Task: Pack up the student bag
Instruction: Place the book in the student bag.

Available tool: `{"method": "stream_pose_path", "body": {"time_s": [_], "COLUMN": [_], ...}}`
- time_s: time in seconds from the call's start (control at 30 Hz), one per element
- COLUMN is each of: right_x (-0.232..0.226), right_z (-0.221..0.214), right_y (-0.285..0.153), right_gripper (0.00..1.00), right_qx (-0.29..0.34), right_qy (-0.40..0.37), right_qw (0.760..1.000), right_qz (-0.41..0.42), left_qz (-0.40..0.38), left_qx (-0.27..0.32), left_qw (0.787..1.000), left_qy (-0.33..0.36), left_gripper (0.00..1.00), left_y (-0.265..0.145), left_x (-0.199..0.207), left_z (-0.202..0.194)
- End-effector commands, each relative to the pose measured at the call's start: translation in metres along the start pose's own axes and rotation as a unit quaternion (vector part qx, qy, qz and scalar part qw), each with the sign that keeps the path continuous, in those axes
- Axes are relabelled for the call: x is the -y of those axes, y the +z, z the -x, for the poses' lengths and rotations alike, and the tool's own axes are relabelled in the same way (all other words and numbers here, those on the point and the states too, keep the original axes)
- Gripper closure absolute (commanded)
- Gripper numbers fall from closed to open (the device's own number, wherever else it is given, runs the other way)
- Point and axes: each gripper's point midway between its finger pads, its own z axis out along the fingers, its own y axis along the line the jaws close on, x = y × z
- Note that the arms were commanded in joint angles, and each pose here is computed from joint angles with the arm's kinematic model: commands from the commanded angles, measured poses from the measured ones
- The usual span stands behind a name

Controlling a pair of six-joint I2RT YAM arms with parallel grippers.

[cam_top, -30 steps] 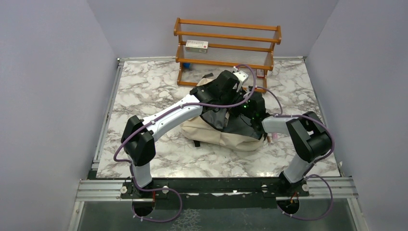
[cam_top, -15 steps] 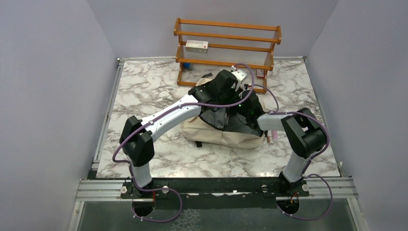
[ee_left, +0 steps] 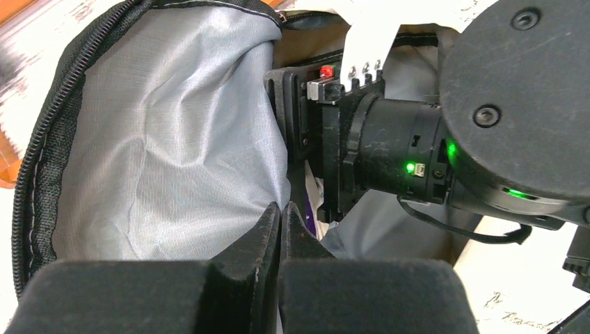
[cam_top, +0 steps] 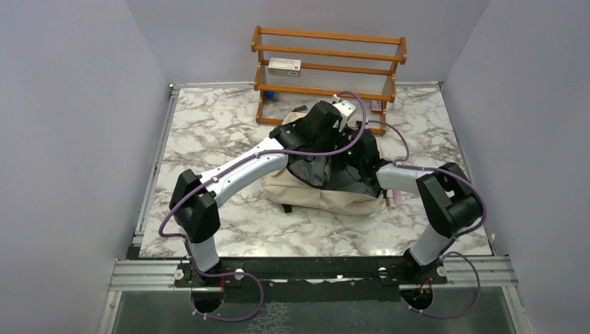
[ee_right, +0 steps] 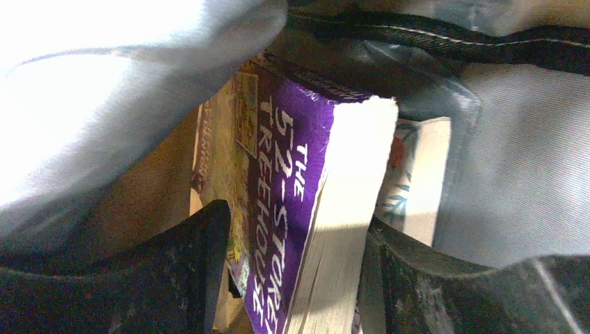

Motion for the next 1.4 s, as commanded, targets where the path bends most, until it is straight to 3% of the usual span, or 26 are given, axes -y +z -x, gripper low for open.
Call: {"method": "stream_pose_path", "body": {"time_s": [0.0, 0.33, 0.77, 0.97, 1.37], "right_x": [-0.003, 0.019, 0.03, 0.041, 0.079], "right_z": [0.017, 0.025, 0.04, 0.044, 0.065], "right_y": [-0.013, -0.051, -0.13, -0.164, -0.193], "right_gripper": [0.34, 0.33, 0.33, 0.31, 0.21], "right_qx": [0.026, 0.044, 0.059, 0.064, 0.033], "right_qy": [-0.048, -0.103, -0.177, -0.189, -0.218], "right_qw": [0.998, 0.989, 0.966, 0.954, 0.914], "right_qz": [-0.029, -0.1, -0.179, -0.224, -0.342], "left_qz": [-0.011, -0.006, -0.012, -0.031, -0.029], "left_qx": [0.057, 0.052, 0.032, 0.028, 0.041], "left_qw": [0.998, 0.999, 0.999, 0.999, 0.999], "left_qy": [-0.007, -0.001, 0.004, 0.002, -0.017], "left_gripper": [1.0, 1.0, 1.0, 0.79, 0.58], "left_y": [-0.018, -0.017, -0.004, 0.002, -0.004], "left_x": [0.006, 0.004, 0.007, 0.015, 0.012], "left_z": [0.031, 0.026, 0.009, 0.005, 0.011]}}
